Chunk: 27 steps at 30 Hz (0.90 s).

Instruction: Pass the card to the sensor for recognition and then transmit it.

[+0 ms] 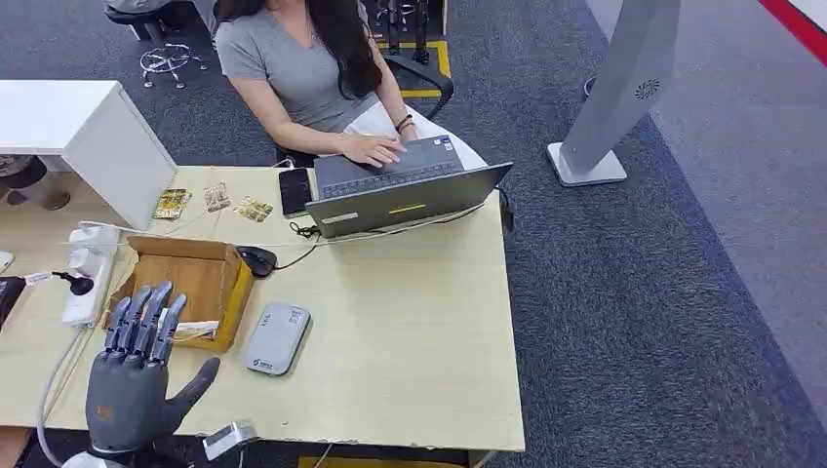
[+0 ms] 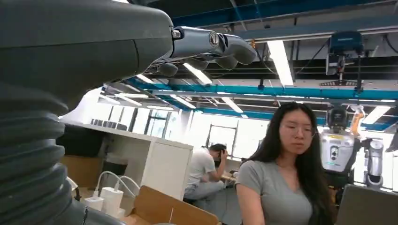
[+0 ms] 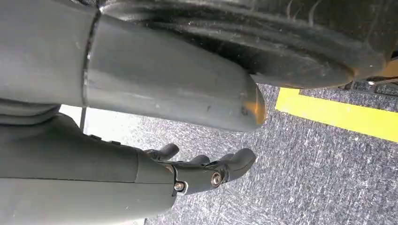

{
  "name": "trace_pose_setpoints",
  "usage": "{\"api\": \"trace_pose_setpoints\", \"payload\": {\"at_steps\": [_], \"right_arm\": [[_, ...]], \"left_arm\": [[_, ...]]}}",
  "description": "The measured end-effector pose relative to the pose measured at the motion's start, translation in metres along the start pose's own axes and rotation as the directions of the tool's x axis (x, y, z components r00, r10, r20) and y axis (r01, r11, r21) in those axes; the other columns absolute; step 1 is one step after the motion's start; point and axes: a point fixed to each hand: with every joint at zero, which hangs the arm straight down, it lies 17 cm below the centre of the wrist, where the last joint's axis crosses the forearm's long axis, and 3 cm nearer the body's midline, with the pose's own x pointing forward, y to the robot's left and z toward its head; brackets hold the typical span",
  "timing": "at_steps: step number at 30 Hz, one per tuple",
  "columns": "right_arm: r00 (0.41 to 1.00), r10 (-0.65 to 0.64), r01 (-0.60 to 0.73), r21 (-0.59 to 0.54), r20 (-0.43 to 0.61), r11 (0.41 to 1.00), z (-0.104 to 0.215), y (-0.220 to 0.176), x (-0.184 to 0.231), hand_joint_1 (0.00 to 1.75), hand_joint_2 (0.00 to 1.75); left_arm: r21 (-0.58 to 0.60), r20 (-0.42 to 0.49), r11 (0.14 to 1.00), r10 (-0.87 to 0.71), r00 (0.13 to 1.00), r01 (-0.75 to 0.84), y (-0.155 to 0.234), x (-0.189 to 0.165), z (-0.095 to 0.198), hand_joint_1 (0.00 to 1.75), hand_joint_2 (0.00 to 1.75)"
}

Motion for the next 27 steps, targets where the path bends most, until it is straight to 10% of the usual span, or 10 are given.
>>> {"api": "trace_pose_setpoints", "payload": {"at_steps": [17, 27], "right_arm": [[1.000, -0.020, 0.020, 0.003, -0.009, 1.000, 0.000, 0.001, -0.002, 0.00, 0.00], [1.000, -0.019, 0.019, 0.003, -0.010, 1.000, 0.000, 0.001, -0.002, 0.00, 0.00]], "left_arm": [[-0.421, -0.184, 0.907, -0.070, 0.980, -0.014, -0.083, -0.057, 0.044, 0.00, 1.75], [-0.457, -0.188, 0.889, -0.104, 0.977, 0.007, -0.096, -0.070, 0.046, 0.00, 1.75]]}}
